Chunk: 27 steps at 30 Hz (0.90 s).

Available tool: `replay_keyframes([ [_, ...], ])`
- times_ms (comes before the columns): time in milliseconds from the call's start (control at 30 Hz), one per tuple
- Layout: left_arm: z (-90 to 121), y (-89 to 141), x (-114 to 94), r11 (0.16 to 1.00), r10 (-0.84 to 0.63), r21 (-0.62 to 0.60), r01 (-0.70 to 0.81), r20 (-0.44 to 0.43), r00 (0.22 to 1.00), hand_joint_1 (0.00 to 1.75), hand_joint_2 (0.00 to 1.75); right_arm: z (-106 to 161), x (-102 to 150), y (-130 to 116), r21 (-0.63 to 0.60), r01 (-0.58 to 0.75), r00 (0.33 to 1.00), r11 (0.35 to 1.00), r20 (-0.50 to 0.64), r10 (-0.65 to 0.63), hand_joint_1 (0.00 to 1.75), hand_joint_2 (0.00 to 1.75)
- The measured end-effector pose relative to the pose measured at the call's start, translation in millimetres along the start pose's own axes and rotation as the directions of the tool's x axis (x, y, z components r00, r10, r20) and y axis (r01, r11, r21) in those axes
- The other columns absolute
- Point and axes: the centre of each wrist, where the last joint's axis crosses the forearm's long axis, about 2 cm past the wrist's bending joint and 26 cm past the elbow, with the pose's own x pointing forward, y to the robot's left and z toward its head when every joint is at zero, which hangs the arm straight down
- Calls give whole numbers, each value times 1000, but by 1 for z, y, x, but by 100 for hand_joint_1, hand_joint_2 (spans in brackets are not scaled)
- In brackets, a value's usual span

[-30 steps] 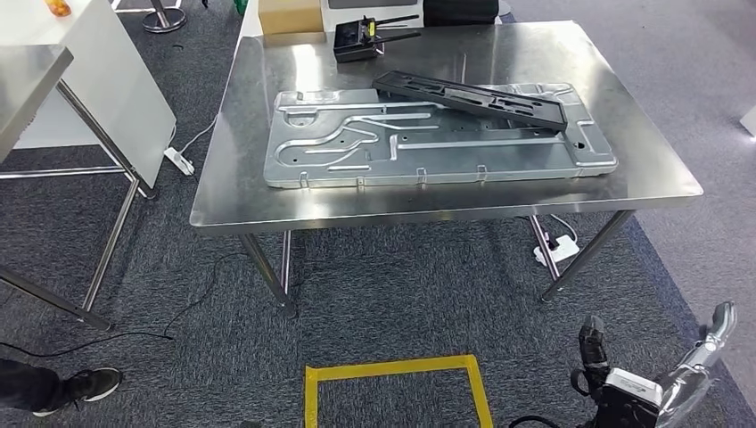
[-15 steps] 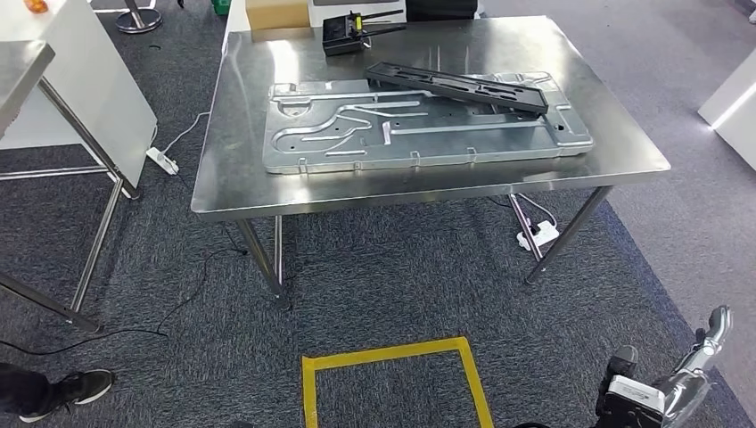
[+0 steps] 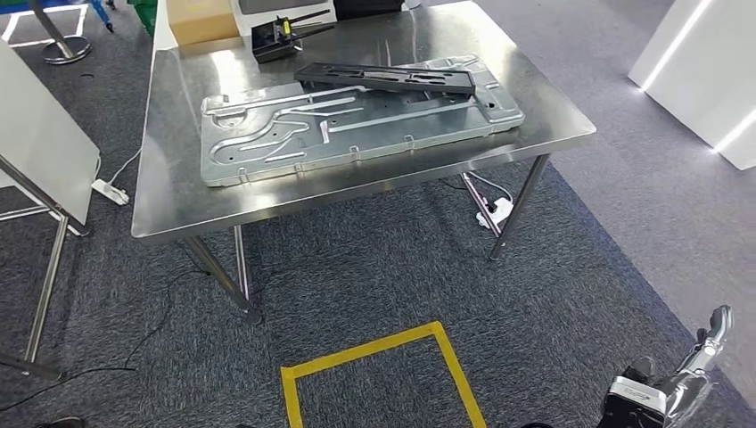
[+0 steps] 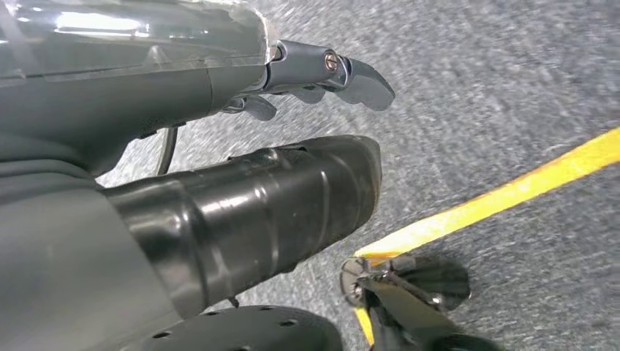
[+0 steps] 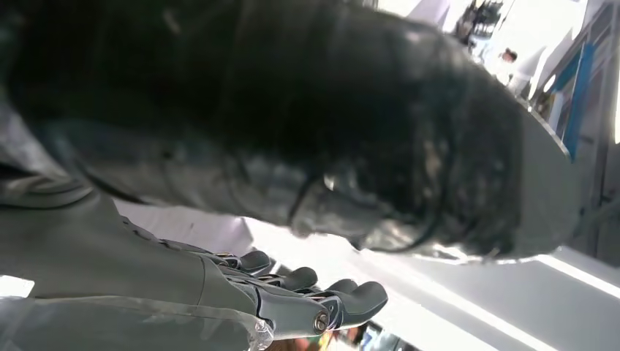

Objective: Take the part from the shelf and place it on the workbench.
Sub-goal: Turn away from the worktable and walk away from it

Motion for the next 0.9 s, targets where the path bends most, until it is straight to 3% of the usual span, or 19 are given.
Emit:
replay_keyframes([
  [900, 0, 0, -1, 1000, 4, 2, -4, 3, 1000, 0, 0, -1, -3, -18, -90, -22, 1000, 996, 11, 23, 0, 0],
])
